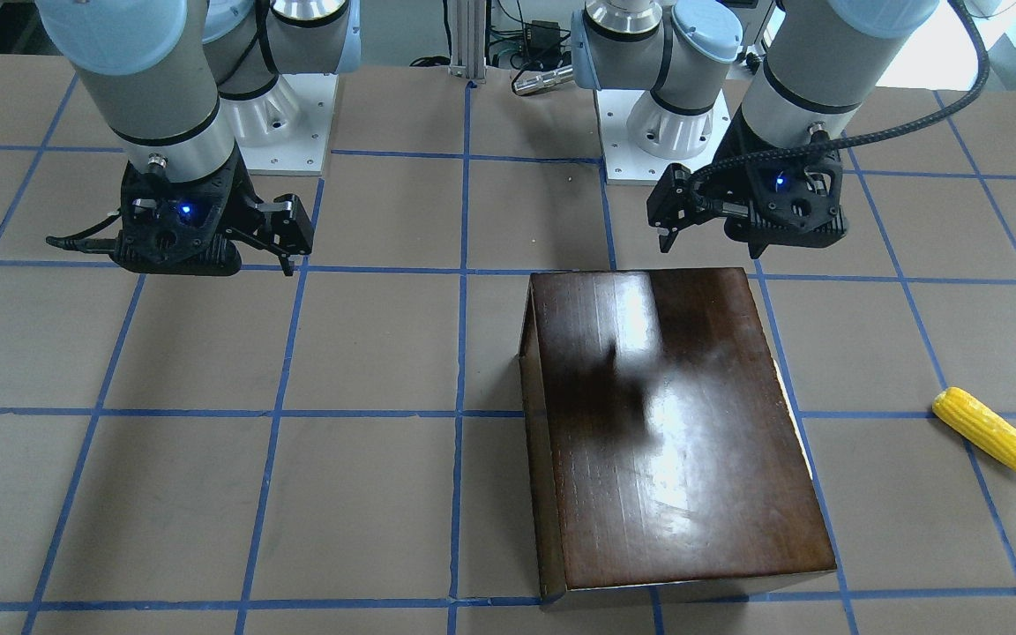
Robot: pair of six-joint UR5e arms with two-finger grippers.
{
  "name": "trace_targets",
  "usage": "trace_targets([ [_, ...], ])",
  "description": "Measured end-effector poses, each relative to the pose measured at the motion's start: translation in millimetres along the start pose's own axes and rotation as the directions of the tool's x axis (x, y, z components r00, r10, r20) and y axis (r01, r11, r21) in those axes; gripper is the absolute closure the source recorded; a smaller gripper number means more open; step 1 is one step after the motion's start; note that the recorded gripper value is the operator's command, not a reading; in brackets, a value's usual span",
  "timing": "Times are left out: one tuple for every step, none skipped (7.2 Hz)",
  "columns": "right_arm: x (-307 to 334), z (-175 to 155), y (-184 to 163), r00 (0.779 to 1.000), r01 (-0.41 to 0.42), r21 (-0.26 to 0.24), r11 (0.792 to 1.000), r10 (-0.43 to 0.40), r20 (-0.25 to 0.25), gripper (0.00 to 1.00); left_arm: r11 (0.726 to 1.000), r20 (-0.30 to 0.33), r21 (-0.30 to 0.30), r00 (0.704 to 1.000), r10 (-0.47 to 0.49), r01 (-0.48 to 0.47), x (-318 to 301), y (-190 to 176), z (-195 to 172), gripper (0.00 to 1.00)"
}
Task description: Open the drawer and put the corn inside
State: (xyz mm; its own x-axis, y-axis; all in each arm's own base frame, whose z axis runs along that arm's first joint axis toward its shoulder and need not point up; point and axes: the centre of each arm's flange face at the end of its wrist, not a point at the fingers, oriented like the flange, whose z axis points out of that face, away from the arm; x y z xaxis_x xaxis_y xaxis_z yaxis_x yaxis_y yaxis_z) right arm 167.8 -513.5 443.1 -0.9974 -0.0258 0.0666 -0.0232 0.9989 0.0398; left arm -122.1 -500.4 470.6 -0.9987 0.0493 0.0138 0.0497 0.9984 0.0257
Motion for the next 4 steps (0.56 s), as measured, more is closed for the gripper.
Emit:
trace_targets([
  [0.0,-0.3,0.1,1.0,0.0,0.001,1.0,0.0,0.0,0.0,1.0,0.0,0.001,1.0,-0.001,0.001,-0.3,0.0,-0.4,0.0],
  [0.0,-0.3,0.2,1.0,0.0,0.001,1.0,0.0,0.0,0.0,1.0,0.0,0.002,1.0,-0.001,0.001,-0.5,0.0,-0.7,0.0],
  [0.0,-0.2,0.2,1.0,0.0,0.0,1.0,0.0,0.0,0.0,1.0,0.0,0.003,1.0,-0.001,0.001,-0.3,-0.1,-0.9,0.0],
  [0.0,0.0,0.0,1.0,0.0,0.0,1.0,0.0,0.0,0.0,1.0,0.001,0.005,1.0,-0.003,0.003,0.3,0.1,-1.8,0.0],
])
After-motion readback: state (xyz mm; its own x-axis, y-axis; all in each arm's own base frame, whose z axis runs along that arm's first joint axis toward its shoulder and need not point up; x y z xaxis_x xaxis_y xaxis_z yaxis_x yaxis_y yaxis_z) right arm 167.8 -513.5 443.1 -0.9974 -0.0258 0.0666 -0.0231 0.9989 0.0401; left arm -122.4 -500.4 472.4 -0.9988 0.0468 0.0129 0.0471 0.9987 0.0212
